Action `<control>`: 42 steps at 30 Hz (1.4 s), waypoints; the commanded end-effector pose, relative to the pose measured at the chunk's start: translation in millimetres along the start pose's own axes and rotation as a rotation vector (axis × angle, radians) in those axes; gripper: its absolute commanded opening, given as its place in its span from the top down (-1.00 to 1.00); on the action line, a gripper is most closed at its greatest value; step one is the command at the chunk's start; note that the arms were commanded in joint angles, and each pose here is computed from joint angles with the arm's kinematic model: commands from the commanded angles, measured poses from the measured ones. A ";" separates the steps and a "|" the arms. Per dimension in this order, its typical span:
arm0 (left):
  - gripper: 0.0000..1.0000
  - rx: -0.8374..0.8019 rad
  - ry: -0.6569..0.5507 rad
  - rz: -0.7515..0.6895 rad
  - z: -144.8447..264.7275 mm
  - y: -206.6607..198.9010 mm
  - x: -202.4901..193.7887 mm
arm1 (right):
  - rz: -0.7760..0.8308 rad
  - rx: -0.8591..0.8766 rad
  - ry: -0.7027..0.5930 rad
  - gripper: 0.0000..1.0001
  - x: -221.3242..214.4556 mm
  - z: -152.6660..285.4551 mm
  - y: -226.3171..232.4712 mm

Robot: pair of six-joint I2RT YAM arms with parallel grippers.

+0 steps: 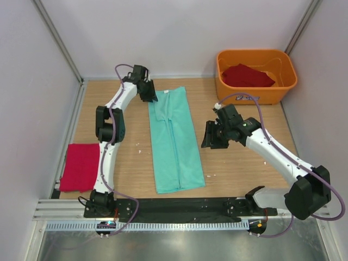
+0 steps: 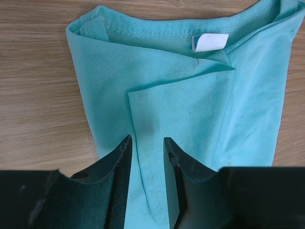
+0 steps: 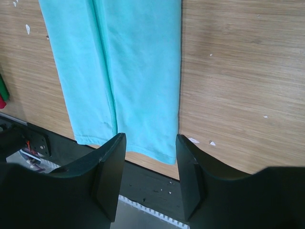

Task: Fold and stack the t-shirts
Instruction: Fold the tshirt

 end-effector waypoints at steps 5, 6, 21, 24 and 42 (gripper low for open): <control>0.20 -0.032 -0.104 0.016 37.3 -19.2 23.3 | -0.015 0.017 0.043 -0.35 -6.9 -12.2 -3.1; 0.15 -0.037 -0.123 0.016 56.4 -24.7 23.5 | -0.013 0.044 0.067 -0.38 -10.2 -16.1 -0.8; 0.02 -0.069 0.067 0.150 205.4 -24.6 -169.6 | -0.130 0.298 0.324 -0.14 -112.6 -55.0 -7.9; 0.03 -0.054 0.146 0.176 215.9 -14.8 -241.4 | -0.153 0.307 0.343 -0.13 -128.9 -56.9 -12.4; 0.00 0.031 0.305 0.390 211.5 38.4 -383.2 | -0.199 0.284 0.283 0.14 -136.2 -69.0 -20.8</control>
Point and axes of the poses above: each gripper's point midway between its finger pads, its own z axis back along the fingers, its own y axis along the line the jaws close on, x = y × z, the point moved 4 cm from there along z, back along the fingers, and after that the axes turned 8 degrees about z, right-handed, at the moved point
